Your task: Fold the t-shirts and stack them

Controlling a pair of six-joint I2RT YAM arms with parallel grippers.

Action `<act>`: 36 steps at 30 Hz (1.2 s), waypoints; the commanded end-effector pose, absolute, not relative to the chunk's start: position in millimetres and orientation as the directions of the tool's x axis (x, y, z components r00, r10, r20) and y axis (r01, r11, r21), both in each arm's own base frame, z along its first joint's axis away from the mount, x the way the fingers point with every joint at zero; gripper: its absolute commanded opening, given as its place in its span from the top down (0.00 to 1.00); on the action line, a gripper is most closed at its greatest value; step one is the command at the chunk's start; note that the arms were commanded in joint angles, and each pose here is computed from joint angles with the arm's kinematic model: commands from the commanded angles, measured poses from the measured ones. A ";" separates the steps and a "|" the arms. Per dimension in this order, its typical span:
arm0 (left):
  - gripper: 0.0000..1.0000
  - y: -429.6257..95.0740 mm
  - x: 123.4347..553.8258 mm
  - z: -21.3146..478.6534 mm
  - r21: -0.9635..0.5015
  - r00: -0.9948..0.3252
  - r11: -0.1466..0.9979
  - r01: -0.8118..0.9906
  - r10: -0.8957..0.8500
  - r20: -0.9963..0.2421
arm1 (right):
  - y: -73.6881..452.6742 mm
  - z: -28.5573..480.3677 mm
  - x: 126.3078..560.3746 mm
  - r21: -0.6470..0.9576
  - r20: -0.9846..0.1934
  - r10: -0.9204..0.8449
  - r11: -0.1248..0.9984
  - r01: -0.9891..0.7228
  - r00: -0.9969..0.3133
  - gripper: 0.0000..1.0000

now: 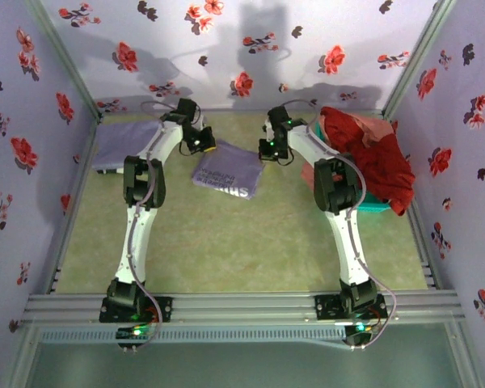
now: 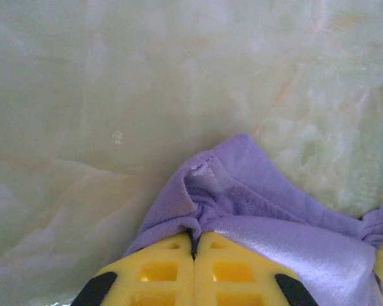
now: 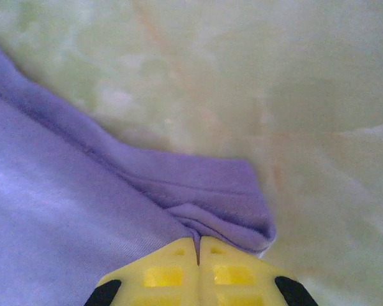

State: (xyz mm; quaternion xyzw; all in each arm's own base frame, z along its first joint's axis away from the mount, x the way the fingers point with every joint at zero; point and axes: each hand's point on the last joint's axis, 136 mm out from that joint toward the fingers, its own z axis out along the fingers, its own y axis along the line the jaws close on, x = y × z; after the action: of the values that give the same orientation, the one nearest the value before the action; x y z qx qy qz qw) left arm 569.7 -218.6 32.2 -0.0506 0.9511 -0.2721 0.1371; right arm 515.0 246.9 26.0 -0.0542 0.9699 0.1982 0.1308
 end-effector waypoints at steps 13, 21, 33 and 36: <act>0.31 -183.3 536.9 139.0 -0.382 -0.943 0.920 0.082 -0.053 -0.329 | 224.2 119.2 511.7 0.354 -0.361 0.030 0.929 -0.107 -0.932 0.21; 0.29 -183.8 480.0 79.1 -0.260 -0.982 0.954 0.148 0.111 -0.152 | 210.5 184.6 482.0 0.356 -0.434 0.051 0.927 -0.120 -0.899 0.09; 0.31 -194.0 453.1 6.9 -0.156 -0.981 0.969 0.193 0.188 -0.042 | 190.4 211.0 438.5 0.349 -0.473 0.050 0.927 -0.135 -0.880 0.09; 0.37 -194.5 439.7 -11.3 -0.062 -0.972 0.970 0.235 0.234 -0.021 | 183.9 207.8 433.7 0.352 -0.475 0.070 0.929 -0.117 -0.877 0.09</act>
State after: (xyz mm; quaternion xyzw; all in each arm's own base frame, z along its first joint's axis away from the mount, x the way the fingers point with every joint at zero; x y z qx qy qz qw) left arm 463.6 -197.5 23.2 0.0873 0.9916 -0.0864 0.0408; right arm 432.9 195.2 190.7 -0.0242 0.9576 0.1907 0.2147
